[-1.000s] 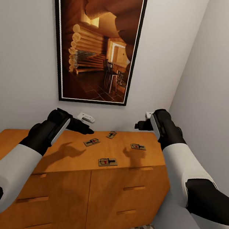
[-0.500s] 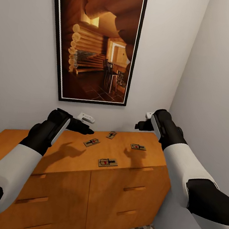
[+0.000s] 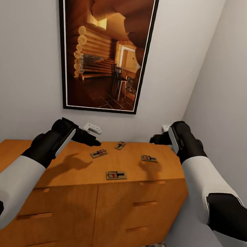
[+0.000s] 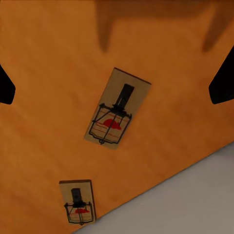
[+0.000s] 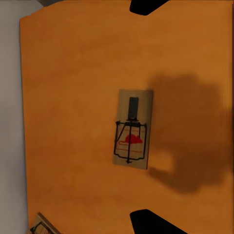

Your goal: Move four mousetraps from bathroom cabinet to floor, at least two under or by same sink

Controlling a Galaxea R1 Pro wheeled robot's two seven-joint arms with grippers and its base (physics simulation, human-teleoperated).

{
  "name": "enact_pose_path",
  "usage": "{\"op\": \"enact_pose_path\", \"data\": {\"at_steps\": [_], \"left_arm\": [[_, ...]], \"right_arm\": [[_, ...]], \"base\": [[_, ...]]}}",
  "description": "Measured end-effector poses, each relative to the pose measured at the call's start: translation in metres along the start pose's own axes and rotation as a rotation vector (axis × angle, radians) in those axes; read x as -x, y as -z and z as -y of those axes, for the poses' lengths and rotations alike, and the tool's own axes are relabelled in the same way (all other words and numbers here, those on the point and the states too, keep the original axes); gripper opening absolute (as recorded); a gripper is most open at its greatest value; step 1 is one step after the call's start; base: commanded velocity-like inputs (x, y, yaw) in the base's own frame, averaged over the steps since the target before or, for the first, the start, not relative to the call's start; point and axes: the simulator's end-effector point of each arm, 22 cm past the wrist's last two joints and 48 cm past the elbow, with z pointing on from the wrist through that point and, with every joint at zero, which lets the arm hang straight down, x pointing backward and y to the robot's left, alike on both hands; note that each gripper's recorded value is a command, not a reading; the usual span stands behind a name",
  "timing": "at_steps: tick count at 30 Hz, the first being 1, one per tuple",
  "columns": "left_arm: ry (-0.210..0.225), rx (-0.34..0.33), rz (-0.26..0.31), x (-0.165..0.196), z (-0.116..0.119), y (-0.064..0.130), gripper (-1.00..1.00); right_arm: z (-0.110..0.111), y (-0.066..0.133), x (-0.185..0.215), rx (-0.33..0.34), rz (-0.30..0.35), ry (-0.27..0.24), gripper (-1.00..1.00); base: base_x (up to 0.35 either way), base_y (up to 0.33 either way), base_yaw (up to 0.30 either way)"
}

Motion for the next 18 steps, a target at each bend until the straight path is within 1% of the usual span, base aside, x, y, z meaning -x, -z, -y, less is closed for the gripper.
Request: {"op": "enact_pose_path", "data": {"at_steps": [7, 18], "left_arm": [[0.001, -0.002, -0.002, -0.001, 0.0005, -0.001, 1.0], [0.002, -0.001, -0.007, -0.0029, 0.0002, -0.0022, 1.0]], "right_arm": [[0.0029, -0.0023, -0.0055, 0.02, -0.014, -0.006, 1.0], [0.0044, -0.0027, -0.0068, 0.022, -0.017, -0.005, 1.0]], "base": [[0.024, 0.0, 0.0], [0.177, 0.0, 0.0]]}}
